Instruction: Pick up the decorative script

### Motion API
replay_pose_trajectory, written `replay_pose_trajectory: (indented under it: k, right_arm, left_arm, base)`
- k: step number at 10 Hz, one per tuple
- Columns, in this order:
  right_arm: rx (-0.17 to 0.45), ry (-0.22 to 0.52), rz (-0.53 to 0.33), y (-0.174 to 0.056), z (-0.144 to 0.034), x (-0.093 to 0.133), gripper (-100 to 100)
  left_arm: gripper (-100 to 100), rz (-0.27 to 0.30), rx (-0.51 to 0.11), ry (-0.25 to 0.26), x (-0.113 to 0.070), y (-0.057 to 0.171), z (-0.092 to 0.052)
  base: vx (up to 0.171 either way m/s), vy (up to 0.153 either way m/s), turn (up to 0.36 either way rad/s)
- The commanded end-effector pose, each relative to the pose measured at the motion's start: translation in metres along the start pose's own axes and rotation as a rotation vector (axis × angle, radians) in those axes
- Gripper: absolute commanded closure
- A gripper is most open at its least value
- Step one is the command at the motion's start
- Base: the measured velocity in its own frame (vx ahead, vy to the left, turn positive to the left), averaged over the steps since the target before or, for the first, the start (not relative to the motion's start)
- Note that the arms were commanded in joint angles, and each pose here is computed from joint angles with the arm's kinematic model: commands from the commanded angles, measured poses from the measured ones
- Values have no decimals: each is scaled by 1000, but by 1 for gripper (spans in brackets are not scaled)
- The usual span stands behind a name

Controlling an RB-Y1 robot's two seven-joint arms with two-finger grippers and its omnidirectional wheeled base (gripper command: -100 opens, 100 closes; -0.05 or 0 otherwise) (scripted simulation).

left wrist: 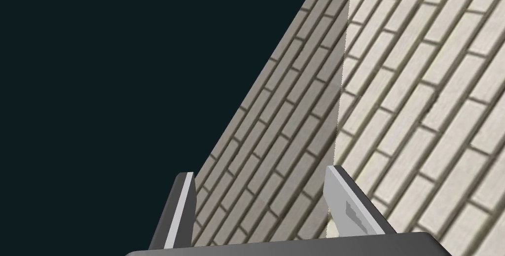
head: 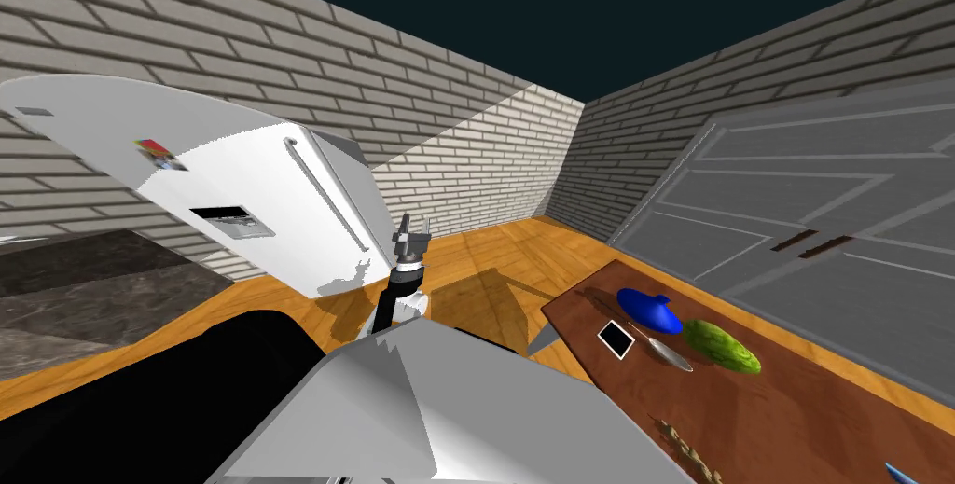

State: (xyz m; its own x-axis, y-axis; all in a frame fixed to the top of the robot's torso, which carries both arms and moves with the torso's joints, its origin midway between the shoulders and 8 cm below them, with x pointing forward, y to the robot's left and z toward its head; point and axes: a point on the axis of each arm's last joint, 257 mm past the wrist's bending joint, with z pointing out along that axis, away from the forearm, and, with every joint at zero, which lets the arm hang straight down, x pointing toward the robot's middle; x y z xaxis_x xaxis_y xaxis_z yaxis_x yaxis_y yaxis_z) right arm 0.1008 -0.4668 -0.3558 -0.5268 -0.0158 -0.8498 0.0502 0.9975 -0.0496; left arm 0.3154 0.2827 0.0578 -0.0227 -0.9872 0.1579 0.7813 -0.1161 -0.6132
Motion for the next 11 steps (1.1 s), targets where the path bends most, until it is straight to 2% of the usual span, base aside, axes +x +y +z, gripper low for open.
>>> replay_pose_trajectory:
  k: [1, 2, 3, 4, 5, 6, 7, 8, 9, 10, 11]
  right_arm:
    - [6, 52, -31, -3, -9, 16, -100]
    - [26, 110, -42, -14, -24, 39, -100]
    - [22, 130, -59, -13, -25, 44, -100]
    - [38, 186, -66, -22, -41, 65, -100]
    - [34, 207, -82, -21, -42, 71, -100]
    - [45, 260, -92, -28, -58, 90, -100]
    - [42, 281, -101, -27, -60, 96, -100]
    - [51, 337, -104, -32, -77, 116, -100]
    - [47, 352, -114, -32, -78, 120, -100]
    - [53, 405, -113, -35, -96, 139, -100]
    - [48, 419, -122, -35, -97, 143, -100]
  left_arm:
    - [0, 0, 0, 0, 0, 0, 0]
    - [0, 0, 0, 0, 0, 0, 0]
    - [0, 0, 0, 0, 0, 0, 0]
    - [0, 0, 0, 0, 0, 0, 0]
    - [0, 0, 0, 0, 0, 0, 0]
    - [0, 0, 0, 0, 0, 0, 0]
    - [0, 0, 0, 0, 0, 0, 0]
    - [0, 0, 0, 0, 0, 0, 0]
    - [0, 0, 0, 0, 0, 0, 0]
    - [0, 0, 0, 0, 0, 0, 0]
    - [0, 0, 0, 0, 0, 0, 0]
  base:
    - [42, -43, 181]
    - [44, -37, 306]
    - [29, -42, 164]
    - [28, -51, 372]
    - [23, -53, 183]
    - [35, -51, 316]
    - [21, -51, 188]
    - [15, -56, 296]
    - [18, -58, 176]
    - [11, -60, 296]
    - [10, -55, 184]
